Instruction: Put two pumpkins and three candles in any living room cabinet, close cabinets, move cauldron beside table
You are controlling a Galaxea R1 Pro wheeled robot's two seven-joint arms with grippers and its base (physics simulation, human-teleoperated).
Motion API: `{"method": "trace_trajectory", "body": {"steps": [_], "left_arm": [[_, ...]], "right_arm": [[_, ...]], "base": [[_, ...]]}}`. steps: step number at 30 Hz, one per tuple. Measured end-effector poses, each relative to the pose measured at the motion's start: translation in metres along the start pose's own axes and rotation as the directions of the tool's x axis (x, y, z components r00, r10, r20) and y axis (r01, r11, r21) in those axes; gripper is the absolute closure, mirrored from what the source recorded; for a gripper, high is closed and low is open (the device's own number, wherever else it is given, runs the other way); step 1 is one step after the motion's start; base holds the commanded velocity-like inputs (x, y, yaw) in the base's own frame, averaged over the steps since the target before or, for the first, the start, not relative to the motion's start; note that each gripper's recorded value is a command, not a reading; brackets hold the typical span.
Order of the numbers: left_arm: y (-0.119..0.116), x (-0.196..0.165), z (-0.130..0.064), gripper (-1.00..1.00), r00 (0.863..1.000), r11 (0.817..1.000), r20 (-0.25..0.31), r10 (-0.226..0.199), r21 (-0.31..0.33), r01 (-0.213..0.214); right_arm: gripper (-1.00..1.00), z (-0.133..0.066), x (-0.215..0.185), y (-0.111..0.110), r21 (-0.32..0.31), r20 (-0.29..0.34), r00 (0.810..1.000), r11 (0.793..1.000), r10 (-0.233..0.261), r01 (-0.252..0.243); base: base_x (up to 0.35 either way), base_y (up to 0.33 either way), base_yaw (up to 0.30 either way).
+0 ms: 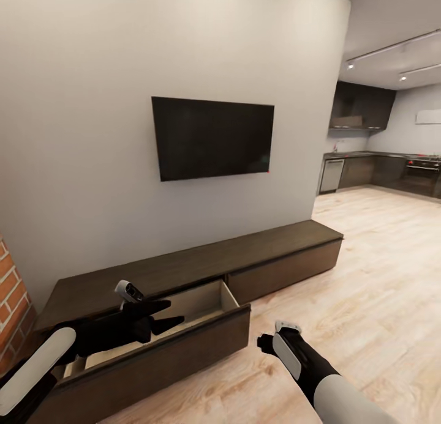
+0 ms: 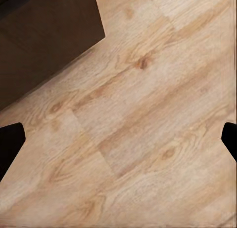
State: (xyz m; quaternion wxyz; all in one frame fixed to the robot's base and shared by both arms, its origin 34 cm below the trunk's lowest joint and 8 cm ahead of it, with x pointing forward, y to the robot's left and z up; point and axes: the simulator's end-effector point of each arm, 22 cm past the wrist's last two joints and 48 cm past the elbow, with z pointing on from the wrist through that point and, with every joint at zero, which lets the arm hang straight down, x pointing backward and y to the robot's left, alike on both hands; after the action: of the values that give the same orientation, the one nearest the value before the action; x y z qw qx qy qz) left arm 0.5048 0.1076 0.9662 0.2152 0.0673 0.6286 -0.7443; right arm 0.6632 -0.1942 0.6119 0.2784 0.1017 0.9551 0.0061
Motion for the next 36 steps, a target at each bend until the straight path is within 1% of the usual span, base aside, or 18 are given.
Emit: {"method": "trace_trajectory", "body": {"steps": [5,16,29,36], "left_arm": [[-0.011,-0.005,0.001,-1.00,1.000,1.000,0.002,0.007,0.000,-0.007],[-0.032,-0.016,0.004,-1.00,1.000,1.000,0.007,0.016,0.000,-0.016],[-0.037,-0.016,0.004,-1.00,1.000,1.000,0.009,0.027,0.002,-0.027],[-0.051,-0.021,0.007,-1.00,0.999,0.999,0.008,0.034,0.004,-0.034]], "right_arm": [[-1.00,-0.010,-0.008,0.002,-0.002,0.005,1.000,1.000,0.001,-0.001],[-1.00,-0.030,-0.024,0.003,-0.003,0.014,1.000,1.000,0.001,-0.001],[-1.00,-0.034,-0.028,0.004,-0.005,0.023,1.000,1.000,0.003,-0.002],[-1.00,-0.047,-0.038,0.005,-0.006,0.030,1.000,1.000,0.004,-0.004]], "base": [[-0.137,0.000,-0.238],[-0.008,0.000,-0.238],[0.000,0.000,-0.238],[0.000,0.000,-0.238]]}}
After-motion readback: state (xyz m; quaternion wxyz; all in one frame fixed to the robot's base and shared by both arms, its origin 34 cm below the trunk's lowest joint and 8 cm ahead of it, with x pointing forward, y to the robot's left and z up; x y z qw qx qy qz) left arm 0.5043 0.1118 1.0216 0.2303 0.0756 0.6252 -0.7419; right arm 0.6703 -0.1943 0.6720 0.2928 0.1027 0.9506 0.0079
